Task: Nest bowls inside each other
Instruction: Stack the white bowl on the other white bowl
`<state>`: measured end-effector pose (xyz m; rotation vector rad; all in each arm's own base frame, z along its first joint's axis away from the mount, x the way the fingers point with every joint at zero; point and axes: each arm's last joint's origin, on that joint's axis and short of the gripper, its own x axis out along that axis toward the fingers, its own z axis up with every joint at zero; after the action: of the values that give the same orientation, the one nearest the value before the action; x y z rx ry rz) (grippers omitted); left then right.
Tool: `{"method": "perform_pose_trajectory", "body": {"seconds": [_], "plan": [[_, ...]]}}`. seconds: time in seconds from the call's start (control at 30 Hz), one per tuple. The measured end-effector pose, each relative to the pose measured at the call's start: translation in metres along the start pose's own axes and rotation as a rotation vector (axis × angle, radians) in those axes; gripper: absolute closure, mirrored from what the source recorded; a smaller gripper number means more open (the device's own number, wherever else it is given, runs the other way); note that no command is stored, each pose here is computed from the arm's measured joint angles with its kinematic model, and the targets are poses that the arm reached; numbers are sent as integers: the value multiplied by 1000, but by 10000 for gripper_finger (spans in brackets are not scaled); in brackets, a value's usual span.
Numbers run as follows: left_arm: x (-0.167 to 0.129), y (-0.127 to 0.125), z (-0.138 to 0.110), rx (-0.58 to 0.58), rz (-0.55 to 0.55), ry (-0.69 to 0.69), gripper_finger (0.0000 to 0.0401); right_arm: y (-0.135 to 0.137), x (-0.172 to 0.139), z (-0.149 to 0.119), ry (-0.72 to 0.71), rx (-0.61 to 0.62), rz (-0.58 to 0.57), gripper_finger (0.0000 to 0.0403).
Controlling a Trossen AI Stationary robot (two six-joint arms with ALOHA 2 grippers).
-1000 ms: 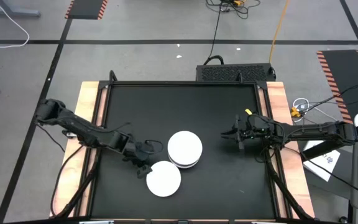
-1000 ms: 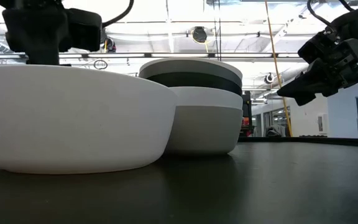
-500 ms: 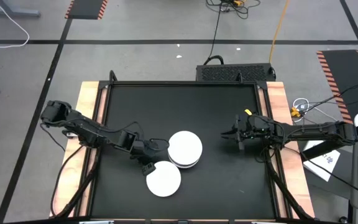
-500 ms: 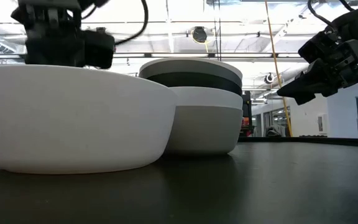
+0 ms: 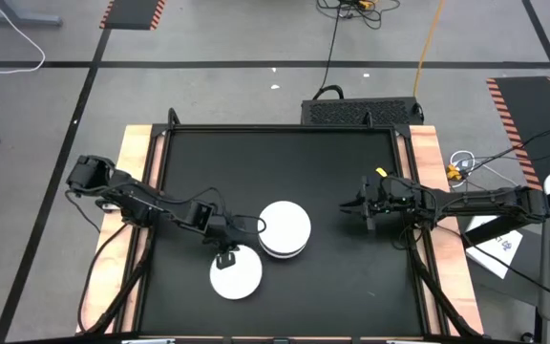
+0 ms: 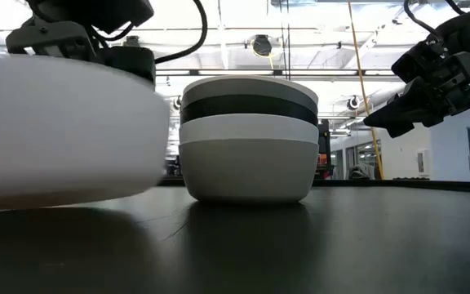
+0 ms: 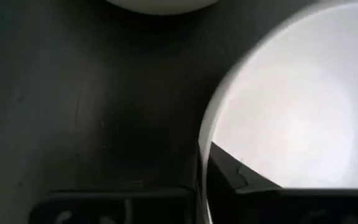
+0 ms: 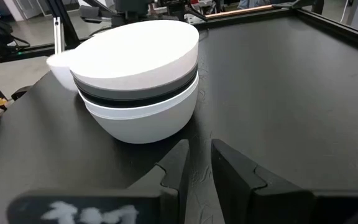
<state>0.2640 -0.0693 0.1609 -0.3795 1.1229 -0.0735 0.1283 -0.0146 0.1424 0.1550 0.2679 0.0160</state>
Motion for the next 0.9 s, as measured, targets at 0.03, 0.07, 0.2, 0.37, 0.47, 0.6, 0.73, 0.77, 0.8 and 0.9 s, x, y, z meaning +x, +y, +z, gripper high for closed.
{"method": "perform_pose_trajectory", "body": {"seconds": [0.03,0.07,0.2,0.37,0.47,0.6,0.73,0.77,0.8,0.9], "plan": [[0,0,0,16,-1,-2,388,0,0,0,0,0,0,342],[0,-1,1,26,-5,-8,388,0,0,0,0,0,0,342],[0,-5,3,68,-42,-38,395,0,0,0,0,1,0,342],[-4,-13,8,114,-88,-113,397,0,0,0,0,1,0,342],[-10,-20,8,163,-114,-155,397,0,0,0,0,1,0,342],[-26,-34,9,257,-166,-249,397,0,0,0,2,1,0,342],[-54,-45,11,359,-183,-400,398,0,0,0,1,1,0,342],[-61,-47,12,370,-182,-441,398,0,0,0,2,2,-1,342],[-69,-46,13,378,-165,-479,398,0,0,0,1,1,0,342],[-90,-38,20,367,-112,-576,399,0,0,2,-17,1,2,342]]}}
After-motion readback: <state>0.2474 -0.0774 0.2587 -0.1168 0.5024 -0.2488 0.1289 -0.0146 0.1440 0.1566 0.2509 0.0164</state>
